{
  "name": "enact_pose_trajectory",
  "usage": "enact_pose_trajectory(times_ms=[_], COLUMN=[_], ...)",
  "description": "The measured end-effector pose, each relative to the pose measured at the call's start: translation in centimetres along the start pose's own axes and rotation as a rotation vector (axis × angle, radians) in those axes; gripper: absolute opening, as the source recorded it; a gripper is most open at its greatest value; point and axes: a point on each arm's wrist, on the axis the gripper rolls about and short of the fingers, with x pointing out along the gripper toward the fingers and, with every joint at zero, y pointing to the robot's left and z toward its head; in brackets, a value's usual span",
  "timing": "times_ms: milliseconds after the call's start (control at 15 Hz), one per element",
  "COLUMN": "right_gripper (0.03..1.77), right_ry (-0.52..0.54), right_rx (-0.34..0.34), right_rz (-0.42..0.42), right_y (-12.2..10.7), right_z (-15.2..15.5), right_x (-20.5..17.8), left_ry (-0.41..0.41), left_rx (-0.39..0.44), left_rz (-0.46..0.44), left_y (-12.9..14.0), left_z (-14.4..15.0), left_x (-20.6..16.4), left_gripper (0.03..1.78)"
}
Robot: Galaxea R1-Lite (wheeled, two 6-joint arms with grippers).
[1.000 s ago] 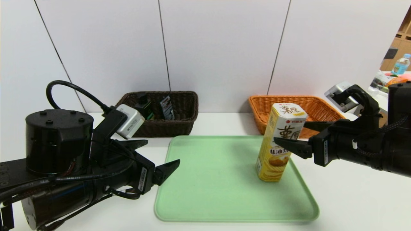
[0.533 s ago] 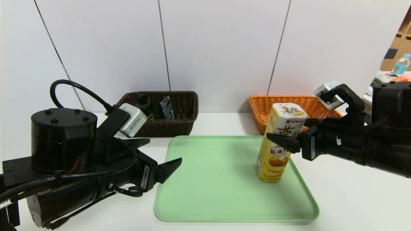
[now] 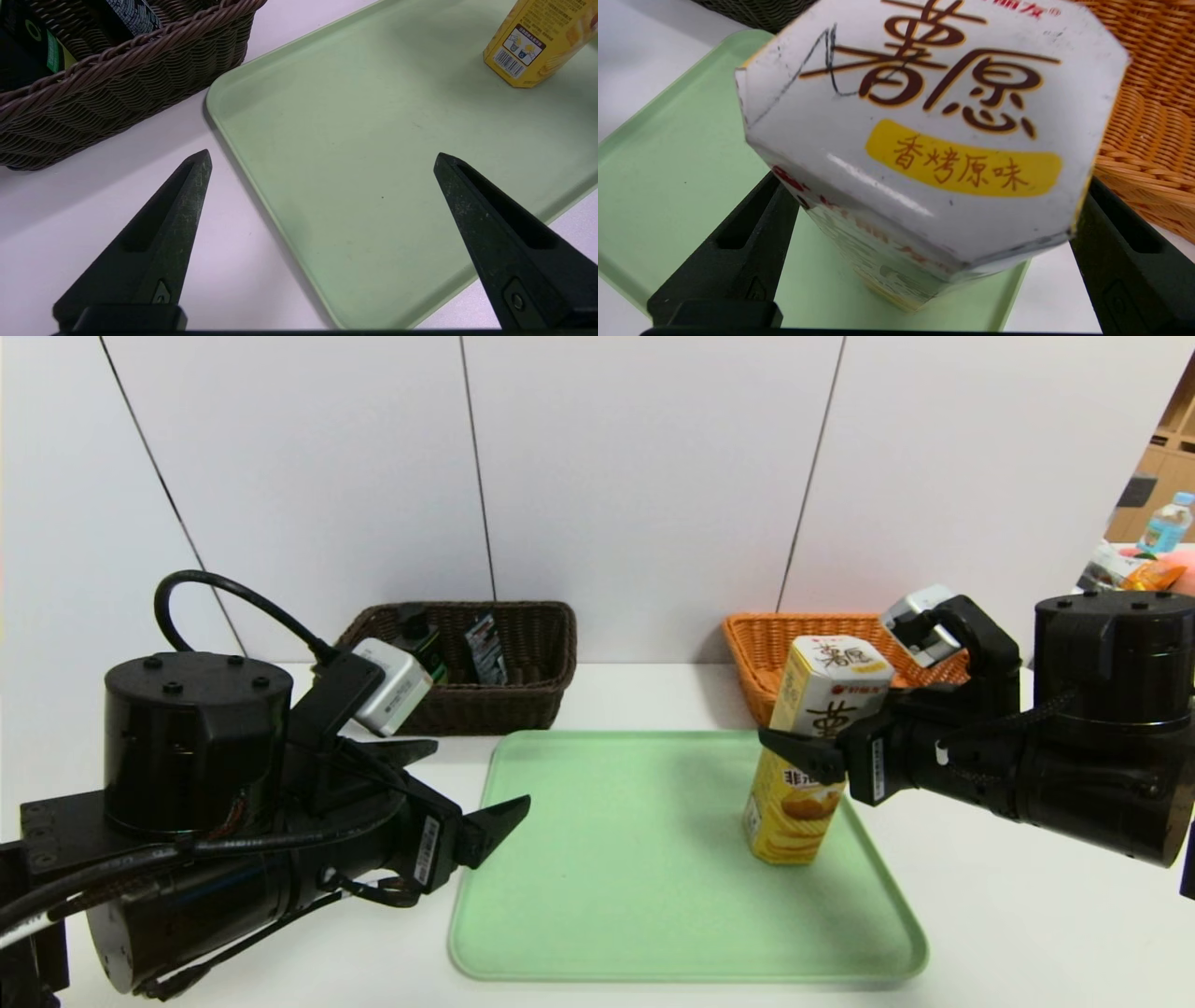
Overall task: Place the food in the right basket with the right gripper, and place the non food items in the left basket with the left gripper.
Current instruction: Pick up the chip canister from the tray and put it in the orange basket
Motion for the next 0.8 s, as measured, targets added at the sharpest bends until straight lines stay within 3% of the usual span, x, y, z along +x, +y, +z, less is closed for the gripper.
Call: enact_pose_trajectory(times_ms=[200,267,400,600,800], right_gripper=[1.71,1.64,1.29,0.93,0.82], right_ry=[0.005,0.005,0.004,0.003,0.003], right_rx=[0.021,0.021,0.021,0.021,0.021], right_rz=[0.001,0.002,0.004,0.007,0.009], right_y=[0.01,0.01,0.07,0.14,0.17], right_z=[-0.15,-0.15,-0.13,-0.11,-0.11], right_x=[-0.01,-0.03,-0.06,-0.07,-0.12], left_ry=[0.001,0.000,-0.001,0.000,-0.001], left_rx=[0.000,-0.001,-0.001,0.000,-0.001], left_rz=[0.001,0.001,0.001,0.003,0.002], left_y=[0.01,0.01,0.01,0.01,0.01], left_z=[-0.02,0.01,0.02,0.02,0.02], left_x=[0.03,0.02,0.02,0.02,0.01], left_gripper=[1.69,1.69,1.69,1.69,1.69])
